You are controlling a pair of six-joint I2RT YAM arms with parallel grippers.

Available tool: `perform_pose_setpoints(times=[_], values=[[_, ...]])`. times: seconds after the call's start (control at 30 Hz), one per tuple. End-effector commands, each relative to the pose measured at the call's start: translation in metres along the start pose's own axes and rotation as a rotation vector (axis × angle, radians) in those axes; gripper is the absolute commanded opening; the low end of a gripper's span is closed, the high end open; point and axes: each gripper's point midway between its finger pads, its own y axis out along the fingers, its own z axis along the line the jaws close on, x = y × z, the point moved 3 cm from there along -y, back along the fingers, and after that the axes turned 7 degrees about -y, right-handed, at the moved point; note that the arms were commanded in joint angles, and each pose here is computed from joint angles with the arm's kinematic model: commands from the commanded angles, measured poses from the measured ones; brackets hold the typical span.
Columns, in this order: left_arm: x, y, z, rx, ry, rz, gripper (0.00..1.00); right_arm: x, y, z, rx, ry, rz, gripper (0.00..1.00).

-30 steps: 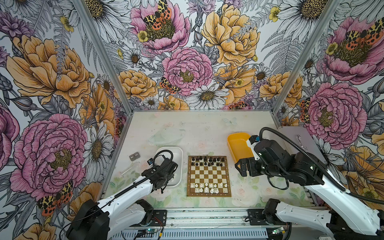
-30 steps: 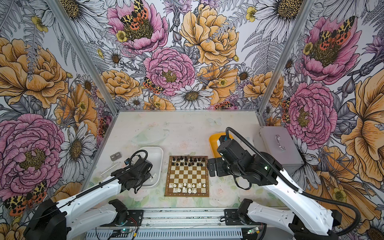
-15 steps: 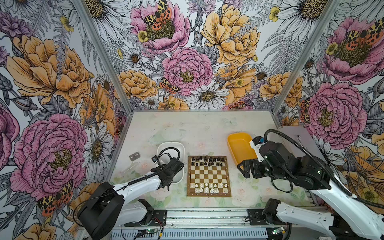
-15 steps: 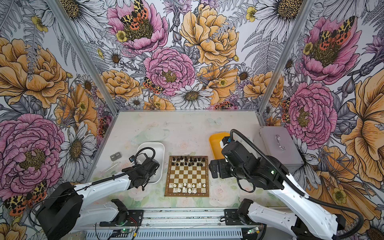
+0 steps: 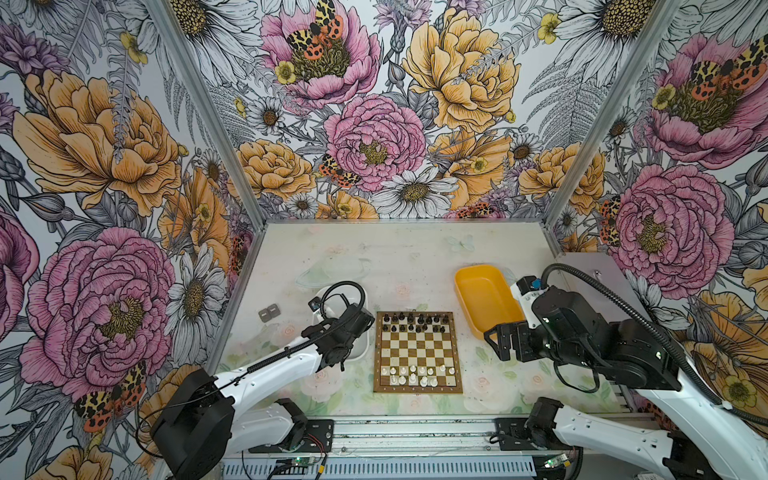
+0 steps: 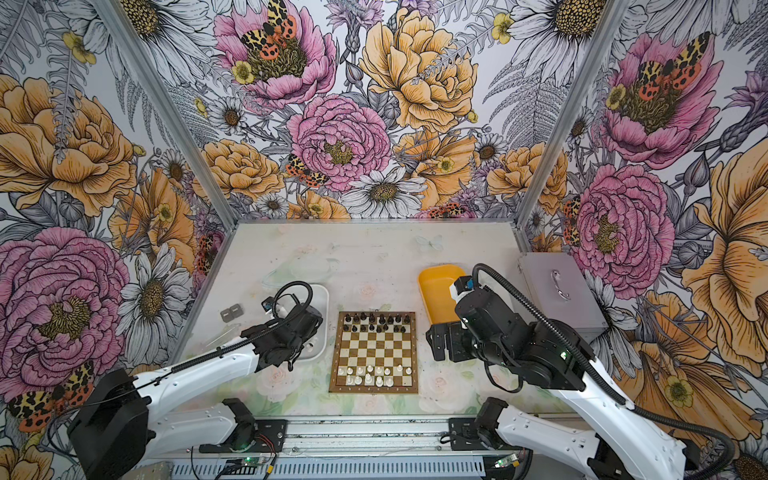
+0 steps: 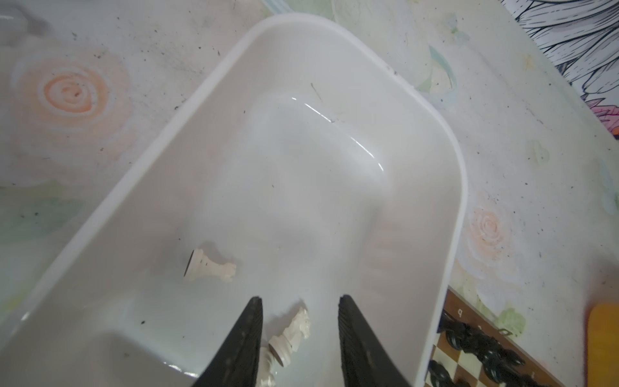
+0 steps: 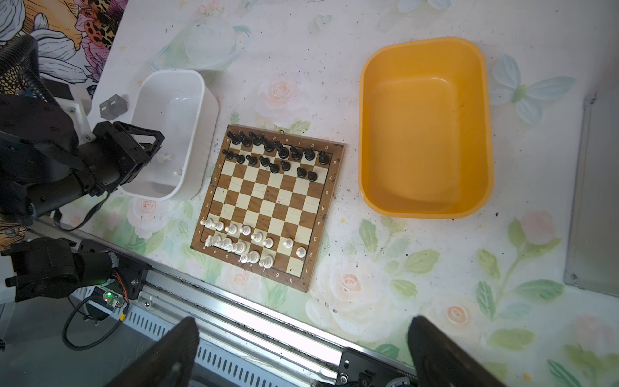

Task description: Set up the chess pieces on the board

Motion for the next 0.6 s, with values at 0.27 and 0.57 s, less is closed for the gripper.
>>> perform_pose_setpoints(times=[0.27, 0.57], values=[[0.006, -0.011, 0.036, 0.116, 0.016, 0.219, 0.40, 0.016, 0.007, 0.003, -0.040, -0.053, 0.027, 1.00], [-0.014, 0.003, 0.029, 0.127, 0.192, 0.421, 0.41, 0.056, 0.031, 0.015, -0.011, -0.006, 0.092, 1.00]])
